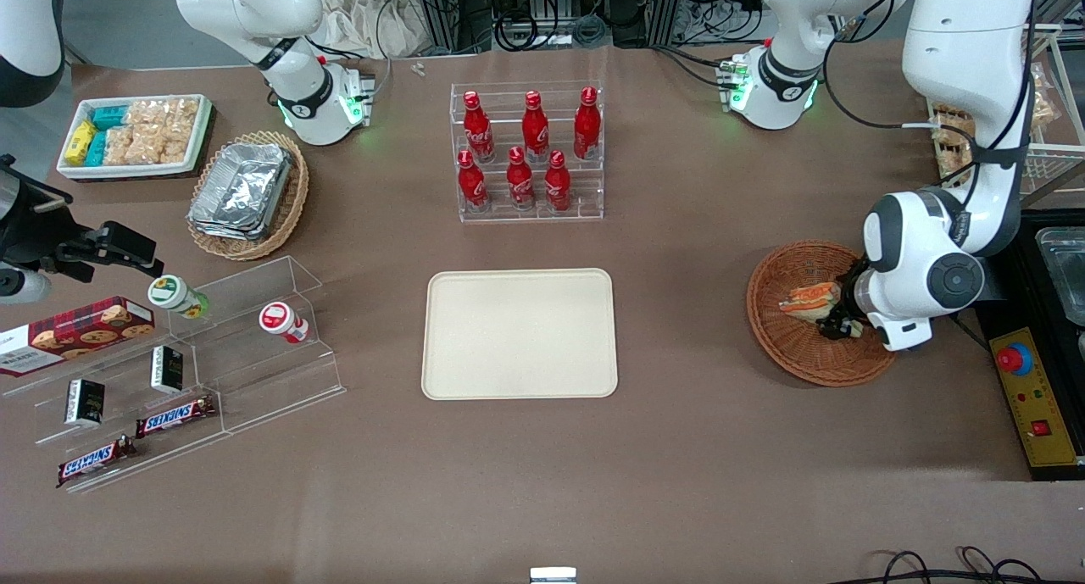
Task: Place sandwich from basket to tray
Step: 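Lower the left gripper over the wrapped sandwich in the wicker basket, then close the left gripper on the sandwich and lift it from the basket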
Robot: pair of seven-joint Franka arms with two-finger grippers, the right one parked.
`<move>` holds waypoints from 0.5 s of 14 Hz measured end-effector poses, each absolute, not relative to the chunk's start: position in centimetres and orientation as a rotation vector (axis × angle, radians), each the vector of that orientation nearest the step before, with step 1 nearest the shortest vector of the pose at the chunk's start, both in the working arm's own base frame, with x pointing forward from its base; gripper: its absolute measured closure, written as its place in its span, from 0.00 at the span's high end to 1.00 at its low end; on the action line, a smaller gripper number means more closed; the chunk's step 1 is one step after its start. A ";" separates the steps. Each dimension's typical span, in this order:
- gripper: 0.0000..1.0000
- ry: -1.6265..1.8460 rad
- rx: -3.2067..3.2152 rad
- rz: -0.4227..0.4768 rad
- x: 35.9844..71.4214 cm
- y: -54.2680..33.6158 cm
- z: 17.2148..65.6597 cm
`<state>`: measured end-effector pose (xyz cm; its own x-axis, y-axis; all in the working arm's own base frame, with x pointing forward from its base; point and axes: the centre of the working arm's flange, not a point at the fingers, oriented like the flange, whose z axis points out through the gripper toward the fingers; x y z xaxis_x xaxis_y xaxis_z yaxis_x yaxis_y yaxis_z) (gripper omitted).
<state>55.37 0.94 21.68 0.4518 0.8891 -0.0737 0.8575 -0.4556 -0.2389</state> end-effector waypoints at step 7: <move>0.34 -1.536 -2.590 0.238 57.1 0.4 29.2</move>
<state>57.08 0.40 29.15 0.4725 0.8783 -0.0730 0.8593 -0.4775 -0.1834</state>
